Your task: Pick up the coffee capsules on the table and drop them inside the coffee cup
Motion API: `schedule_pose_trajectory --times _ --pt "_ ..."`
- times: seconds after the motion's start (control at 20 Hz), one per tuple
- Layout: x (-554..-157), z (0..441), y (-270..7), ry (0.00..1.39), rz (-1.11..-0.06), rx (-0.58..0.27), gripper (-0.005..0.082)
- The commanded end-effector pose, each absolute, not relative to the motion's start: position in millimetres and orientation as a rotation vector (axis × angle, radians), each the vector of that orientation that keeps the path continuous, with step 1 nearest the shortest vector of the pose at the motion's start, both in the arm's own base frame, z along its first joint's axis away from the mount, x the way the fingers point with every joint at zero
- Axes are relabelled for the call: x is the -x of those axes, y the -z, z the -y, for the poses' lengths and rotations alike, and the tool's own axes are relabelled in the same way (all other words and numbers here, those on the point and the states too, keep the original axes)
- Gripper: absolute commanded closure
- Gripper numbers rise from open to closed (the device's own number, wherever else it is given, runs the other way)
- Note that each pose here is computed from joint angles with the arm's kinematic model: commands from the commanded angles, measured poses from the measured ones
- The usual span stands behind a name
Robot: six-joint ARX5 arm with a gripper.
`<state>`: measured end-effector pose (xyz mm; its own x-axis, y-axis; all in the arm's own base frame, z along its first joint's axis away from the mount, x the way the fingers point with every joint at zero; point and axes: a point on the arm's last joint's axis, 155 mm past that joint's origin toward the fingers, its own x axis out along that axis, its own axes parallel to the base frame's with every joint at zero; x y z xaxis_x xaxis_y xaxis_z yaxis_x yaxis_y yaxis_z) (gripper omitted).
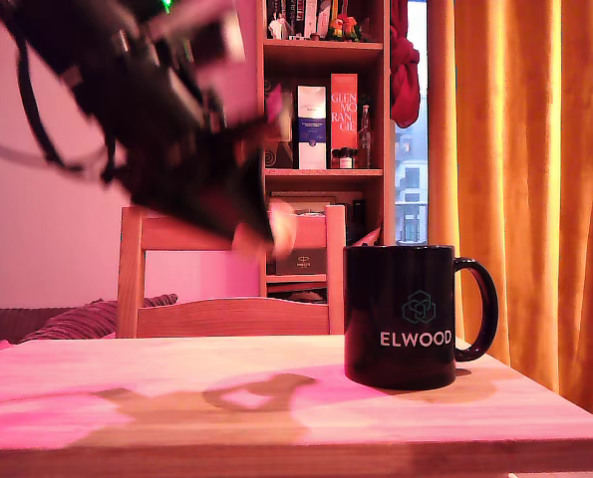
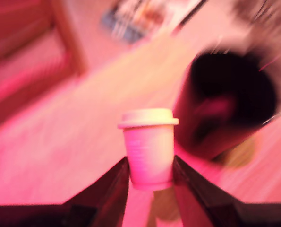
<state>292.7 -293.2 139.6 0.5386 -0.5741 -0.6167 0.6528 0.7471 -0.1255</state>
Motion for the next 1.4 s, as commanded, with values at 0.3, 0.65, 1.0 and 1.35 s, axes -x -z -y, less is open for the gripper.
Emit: schedule_pose_trajectory --times 0.3,0.65,1.0,1.35 --pt "-287 324 -174 0.899 -0.557 -0.04 0.0555" --pt "-287 345 -186 0.977 -0.479 -0.005 0.0555" --pt "-282 373 -174 1.027 -0.481 -0.016 0.0554" --pt "-289 398 -149 1.039 -0.559 -0.048 0.0554"
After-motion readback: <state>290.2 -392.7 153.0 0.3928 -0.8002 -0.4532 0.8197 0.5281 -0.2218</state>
